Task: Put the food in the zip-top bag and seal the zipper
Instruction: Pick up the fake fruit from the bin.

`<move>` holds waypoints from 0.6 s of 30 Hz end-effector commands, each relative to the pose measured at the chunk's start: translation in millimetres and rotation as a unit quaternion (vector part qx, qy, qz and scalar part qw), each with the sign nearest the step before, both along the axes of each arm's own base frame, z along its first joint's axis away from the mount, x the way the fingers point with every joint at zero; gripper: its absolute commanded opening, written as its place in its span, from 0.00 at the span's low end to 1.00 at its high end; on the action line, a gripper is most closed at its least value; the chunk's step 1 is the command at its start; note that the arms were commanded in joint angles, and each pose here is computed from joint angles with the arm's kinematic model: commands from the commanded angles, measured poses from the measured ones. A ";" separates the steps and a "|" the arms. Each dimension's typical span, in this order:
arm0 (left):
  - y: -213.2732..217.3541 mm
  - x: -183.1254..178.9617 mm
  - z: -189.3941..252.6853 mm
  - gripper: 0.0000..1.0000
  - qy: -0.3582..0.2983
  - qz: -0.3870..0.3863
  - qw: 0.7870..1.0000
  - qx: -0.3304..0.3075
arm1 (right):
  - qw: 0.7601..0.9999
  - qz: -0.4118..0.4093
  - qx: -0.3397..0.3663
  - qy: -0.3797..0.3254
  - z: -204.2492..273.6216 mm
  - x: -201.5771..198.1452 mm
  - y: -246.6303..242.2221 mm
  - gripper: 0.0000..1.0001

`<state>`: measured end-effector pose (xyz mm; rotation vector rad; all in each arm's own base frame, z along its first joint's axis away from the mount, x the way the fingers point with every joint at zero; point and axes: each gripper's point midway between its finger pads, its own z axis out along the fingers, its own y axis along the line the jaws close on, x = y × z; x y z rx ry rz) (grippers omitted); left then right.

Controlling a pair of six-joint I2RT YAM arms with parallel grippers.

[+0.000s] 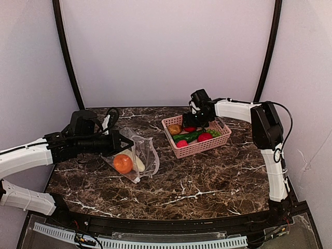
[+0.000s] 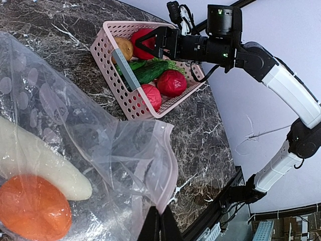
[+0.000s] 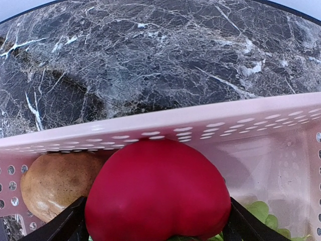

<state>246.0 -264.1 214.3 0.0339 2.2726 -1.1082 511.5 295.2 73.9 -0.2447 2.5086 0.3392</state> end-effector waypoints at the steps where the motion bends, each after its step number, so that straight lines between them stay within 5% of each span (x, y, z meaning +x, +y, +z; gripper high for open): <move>1: 3.0 0.8 -3.2 0.01 -0.001 0.003 1.000 -0.001 | 1.000 -0.008 0.009 -0.013 5.5 8.9 2.0 0.85; 7: 4.5 0.4 -4.6 0.01 0.001 0.004 1.000 -0.001 | 1.000 -0.011 0.011 -0.013 6.4 9.2 1.8 0.74; 18: 7.6 -1.3 -3.9 0.01 0.000 0.007 1.000 -0.001 | 0.999 -0.010 0.025 -0.044 46.2 3.0 -2.3 0.71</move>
